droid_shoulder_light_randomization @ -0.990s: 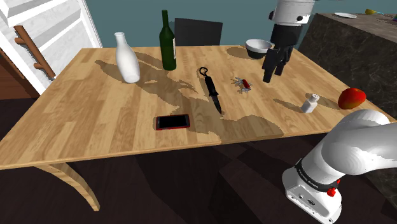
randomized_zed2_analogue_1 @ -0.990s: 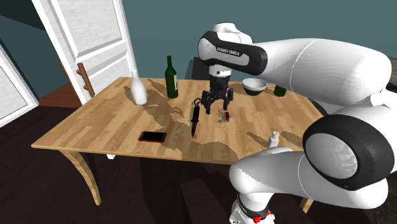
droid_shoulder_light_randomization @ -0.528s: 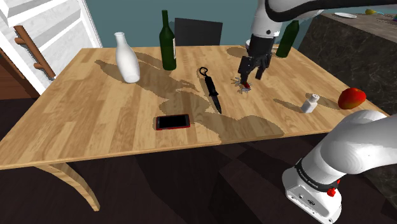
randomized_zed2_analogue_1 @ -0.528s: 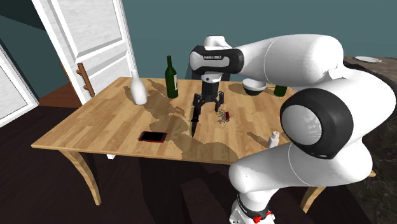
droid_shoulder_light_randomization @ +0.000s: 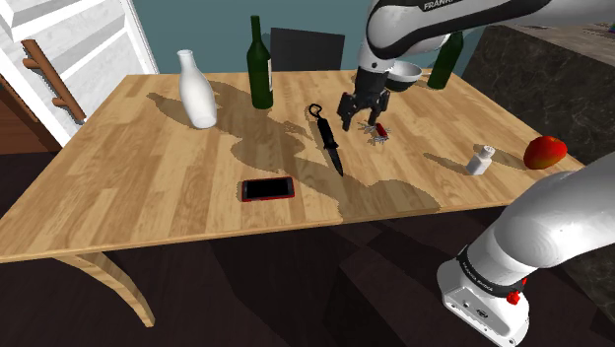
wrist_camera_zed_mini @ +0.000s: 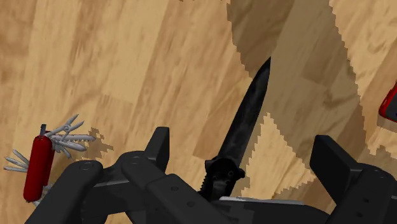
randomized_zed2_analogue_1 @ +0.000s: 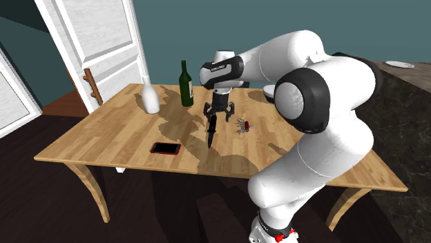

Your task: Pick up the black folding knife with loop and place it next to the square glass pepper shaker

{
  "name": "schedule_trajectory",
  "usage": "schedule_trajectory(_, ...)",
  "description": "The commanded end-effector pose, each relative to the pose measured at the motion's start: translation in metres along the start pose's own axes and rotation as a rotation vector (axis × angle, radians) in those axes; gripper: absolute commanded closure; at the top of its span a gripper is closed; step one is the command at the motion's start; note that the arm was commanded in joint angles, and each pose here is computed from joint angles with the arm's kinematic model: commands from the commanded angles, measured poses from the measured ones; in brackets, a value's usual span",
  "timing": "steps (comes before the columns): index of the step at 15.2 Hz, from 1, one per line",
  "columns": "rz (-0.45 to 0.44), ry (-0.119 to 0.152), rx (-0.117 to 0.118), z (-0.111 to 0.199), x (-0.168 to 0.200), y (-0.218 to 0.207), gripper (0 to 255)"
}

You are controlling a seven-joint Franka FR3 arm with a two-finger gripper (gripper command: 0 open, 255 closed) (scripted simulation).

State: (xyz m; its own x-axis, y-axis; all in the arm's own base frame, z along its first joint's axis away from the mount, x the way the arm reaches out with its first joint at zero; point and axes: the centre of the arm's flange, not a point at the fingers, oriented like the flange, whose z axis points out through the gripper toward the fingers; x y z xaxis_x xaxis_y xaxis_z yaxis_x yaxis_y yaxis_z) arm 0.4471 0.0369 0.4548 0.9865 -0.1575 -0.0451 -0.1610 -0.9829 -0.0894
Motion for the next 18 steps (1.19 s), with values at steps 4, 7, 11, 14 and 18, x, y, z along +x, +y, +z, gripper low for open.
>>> schedule_trajectory(4, 0.102, 0.044, 0.003, 0.028, 0.053, 0.000, 0)
schedule_trajectory(7, 0.163, 0.069, 0.004, 0.045, 0.085, 0.003, 0)
schedule_trajectory(11, 0.243, 0.102, 0.006, 0.065, 0.128, 0.011, 0)
schedule_trajectory(14, 0.294, 0.123, 0.007, 0.077, 0.155, 0.018, 0)
schedule_trajectory(18, 0.294, 0.123, 0.007, 0.098, 0.158, 0.018, 0)
